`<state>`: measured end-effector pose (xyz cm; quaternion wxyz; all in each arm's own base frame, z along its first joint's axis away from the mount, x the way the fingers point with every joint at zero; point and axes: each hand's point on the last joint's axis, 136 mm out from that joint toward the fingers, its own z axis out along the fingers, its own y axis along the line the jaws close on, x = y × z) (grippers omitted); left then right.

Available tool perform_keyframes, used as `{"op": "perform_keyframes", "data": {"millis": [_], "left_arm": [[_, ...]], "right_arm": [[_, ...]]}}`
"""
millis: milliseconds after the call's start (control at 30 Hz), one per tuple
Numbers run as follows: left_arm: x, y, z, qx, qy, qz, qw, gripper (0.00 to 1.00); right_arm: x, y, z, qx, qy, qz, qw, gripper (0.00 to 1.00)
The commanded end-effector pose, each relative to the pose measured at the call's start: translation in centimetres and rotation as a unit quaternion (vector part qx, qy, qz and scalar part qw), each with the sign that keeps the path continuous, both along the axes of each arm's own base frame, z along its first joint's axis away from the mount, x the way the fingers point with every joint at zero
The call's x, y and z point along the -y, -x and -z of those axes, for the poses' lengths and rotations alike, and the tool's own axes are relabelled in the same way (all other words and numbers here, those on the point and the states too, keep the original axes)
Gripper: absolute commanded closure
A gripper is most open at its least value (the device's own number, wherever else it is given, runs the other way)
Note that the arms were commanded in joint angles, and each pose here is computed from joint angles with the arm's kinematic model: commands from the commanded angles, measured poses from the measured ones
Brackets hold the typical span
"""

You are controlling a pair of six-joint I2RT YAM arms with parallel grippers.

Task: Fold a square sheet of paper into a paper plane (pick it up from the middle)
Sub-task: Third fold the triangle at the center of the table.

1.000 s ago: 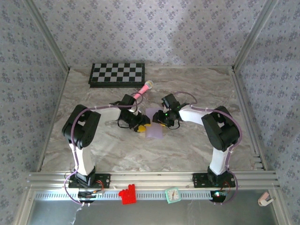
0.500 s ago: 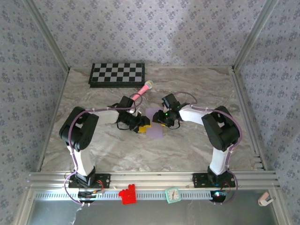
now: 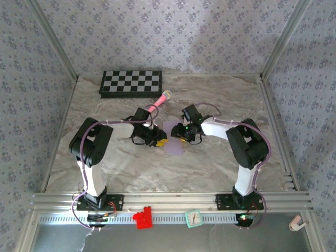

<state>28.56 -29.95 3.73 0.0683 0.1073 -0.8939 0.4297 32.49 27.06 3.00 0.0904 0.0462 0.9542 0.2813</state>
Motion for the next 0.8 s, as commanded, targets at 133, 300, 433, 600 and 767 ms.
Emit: {"op": "perform_keyframes", "data": {"millis": [133, 300, 433, 600, 767], "left_arm": [[-0.1, -1.2, 0.2, 0.001, 0.001, -0.021, 1.0, 0.78], [-0.3, -1.2, 0.4, -0.007, -0.001, -0.029, 1.0, 0.91], [-0.2, -1.4, 0.0, -0.009, 0.0, -0.037, 0.999, 1.0], [-0.6, -1.5, -0.8, -0.011, -0.013, -0.048, 0.999, 1.0], [-0.8, -1.6, -1.6, -0.021, -0.019, -0.066, 0.997, 1.0]], "right_arm": [[1.8, 0.9, 2.1, -0.019, 0.033, 0.004, 0.999, 0.53], [1.1, -0.1, 0.1, 0.028, 0.011, -0.009, 1.0, 0.52], [0.6, -1.3, -2.9, 0.08, -0.003, -0.025, 0.996, 0.47], [1.0, -1.6, -6.6, 0.182, 0.007, -0.064, 0.981, 0.3], [1.4, -0.2, -8.4, 0.275, 0.041, -0.115, 0.954, 0.22]]}}
